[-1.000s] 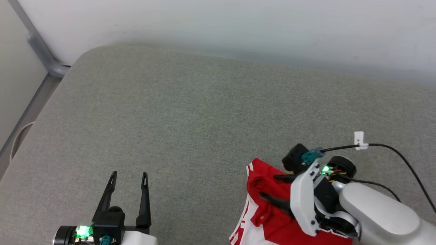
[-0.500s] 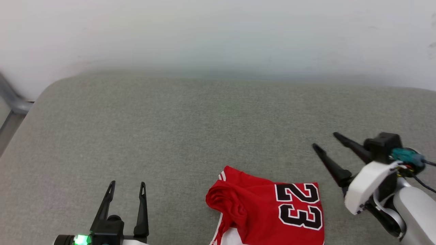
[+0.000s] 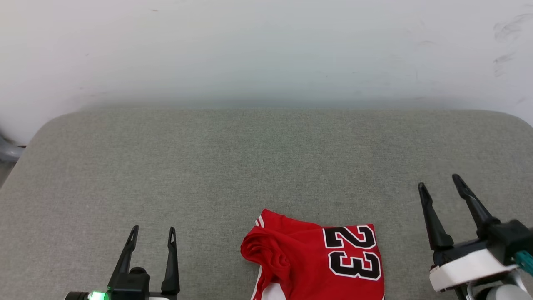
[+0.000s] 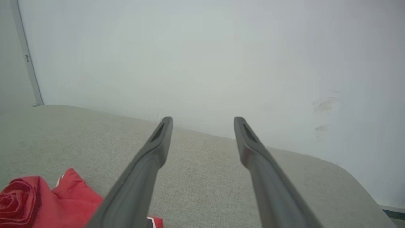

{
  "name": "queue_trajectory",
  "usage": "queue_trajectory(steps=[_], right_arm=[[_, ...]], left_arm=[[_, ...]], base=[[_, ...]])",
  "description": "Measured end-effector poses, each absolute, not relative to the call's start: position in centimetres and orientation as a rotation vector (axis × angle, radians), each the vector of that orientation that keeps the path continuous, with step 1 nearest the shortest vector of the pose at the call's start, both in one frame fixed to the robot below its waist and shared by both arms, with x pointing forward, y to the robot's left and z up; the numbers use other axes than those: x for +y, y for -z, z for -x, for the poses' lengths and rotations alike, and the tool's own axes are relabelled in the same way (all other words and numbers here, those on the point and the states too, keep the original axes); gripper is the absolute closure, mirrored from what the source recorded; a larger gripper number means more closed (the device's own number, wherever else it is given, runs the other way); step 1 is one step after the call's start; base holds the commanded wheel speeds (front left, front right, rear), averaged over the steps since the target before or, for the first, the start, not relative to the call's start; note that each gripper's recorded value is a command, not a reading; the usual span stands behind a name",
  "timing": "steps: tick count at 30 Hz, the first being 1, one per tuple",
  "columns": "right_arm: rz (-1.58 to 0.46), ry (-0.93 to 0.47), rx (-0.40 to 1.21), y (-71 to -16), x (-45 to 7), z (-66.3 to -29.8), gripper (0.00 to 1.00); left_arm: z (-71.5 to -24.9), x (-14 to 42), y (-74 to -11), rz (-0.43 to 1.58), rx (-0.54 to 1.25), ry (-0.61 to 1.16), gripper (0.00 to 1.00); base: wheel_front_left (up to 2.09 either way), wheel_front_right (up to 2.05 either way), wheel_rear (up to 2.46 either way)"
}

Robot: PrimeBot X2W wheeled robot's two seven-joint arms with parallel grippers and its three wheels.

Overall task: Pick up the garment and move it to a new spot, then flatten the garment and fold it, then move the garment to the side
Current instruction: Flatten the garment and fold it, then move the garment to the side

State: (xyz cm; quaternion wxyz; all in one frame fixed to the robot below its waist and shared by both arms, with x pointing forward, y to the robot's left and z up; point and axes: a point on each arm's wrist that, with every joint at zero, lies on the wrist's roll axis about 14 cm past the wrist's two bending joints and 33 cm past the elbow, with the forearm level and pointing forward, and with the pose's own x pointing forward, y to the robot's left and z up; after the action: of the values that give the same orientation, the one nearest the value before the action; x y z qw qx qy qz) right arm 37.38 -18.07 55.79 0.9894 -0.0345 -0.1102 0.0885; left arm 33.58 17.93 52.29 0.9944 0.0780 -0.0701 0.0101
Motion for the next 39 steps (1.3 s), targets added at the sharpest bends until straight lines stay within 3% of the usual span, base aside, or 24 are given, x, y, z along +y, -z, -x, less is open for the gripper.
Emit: queue_trajectory(steps=[6, 19, 34, 39], right_arm=[[0.004, -0.107, -0.278, -56.9, -18.1, -35.0, 0.0], [-0.078, -0.055, -0.22, -54.8, -18.6, -32.4, 0.0], [-0.073, -0.058, -0.202, -54.3, -18.5, -32.7, 0.0], [0.012, -0.097, -0.269, -57.1, -19.1, -35.5, 0.0]], left_arm=[[-33.3, 17.7, -52.7, -0.155, -0.154, -0.014, 0.0], [-32.4, 17.7, -52.9, -0.145, -0.162, -0.013, 0.0], [-32.0, 17.9, -52.7, -0.146, -0.154, -0.014, 0.0], [-32.0, 17.8, -52.2, -0.143, -0.138, -0.016, 0.0]], base=[[0.0, 0.0, 0.0], [0.0, 0.0, 0.0], [0.0, 0.0, 0.0], [0.0, 0.0, 0.0]])
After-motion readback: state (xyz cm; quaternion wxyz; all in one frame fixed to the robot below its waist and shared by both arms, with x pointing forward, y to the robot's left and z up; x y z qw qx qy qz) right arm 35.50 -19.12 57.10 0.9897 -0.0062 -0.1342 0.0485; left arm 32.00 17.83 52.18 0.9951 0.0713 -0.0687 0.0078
